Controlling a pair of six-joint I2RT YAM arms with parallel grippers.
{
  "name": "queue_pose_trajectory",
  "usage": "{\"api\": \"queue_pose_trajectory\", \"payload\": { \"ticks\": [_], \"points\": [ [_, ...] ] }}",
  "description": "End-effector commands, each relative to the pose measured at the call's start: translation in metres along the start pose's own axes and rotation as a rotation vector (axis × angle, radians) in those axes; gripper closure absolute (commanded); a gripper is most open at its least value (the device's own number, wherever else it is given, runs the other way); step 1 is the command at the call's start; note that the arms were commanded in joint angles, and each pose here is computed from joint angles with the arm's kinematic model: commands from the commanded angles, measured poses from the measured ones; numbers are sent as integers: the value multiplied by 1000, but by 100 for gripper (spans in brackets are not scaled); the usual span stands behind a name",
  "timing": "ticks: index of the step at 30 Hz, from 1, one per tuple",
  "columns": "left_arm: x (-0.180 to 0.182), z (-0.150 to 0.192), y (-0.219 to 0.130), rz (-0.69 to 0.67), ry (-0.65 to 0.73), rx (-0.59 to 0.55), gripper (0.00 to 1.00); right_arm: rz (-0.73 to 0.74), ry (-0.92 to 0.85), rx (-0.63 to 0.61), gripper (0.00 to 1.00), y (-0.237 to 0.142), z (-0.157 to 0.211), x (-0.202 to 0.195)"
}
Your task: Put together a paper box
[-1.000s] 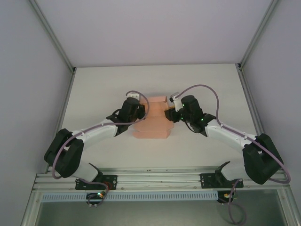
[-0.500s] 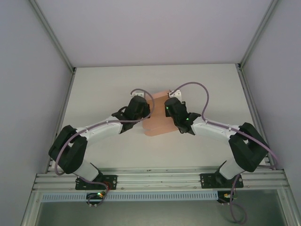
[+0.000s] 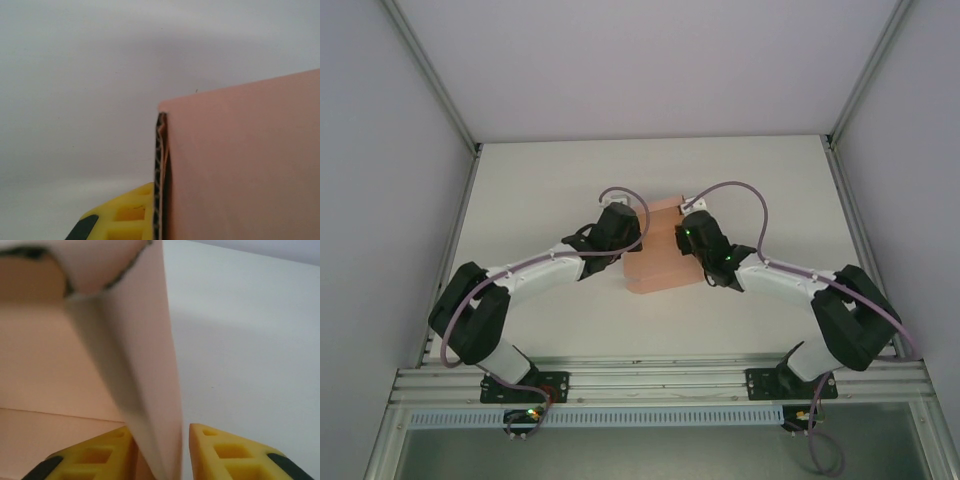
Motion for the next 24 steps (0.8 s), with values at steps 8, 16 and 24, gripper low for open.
{"api": "queue_pose_trajectory", "payload": {
  "ticks": [8, 16, 24],
  "points": [
    [-4, 1, -4, 26, 10, 12, 100, -113, -6, -148, 70, -31, -25, -10],
    [-10, 2, -8, 49, 26, 18, 100, -180, -45, -87, 67, -15, -20, -9],
    [-12, 1, -10, 48, 27, 18, 100, -119, -48, -52, 85, 1, -23, -13]
  ]
}}
Point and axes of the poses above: each hand's point on the last joint's axis, 136 mm out from that joint toward the fingers, its own y axis out along the fingers, its own x axis along the line the jaws close on, z = x × y, the point moved 7 cm from there along -y, back along the fingers, and after that the axes turned 12 degrees about -y, right-handed, at the moved point
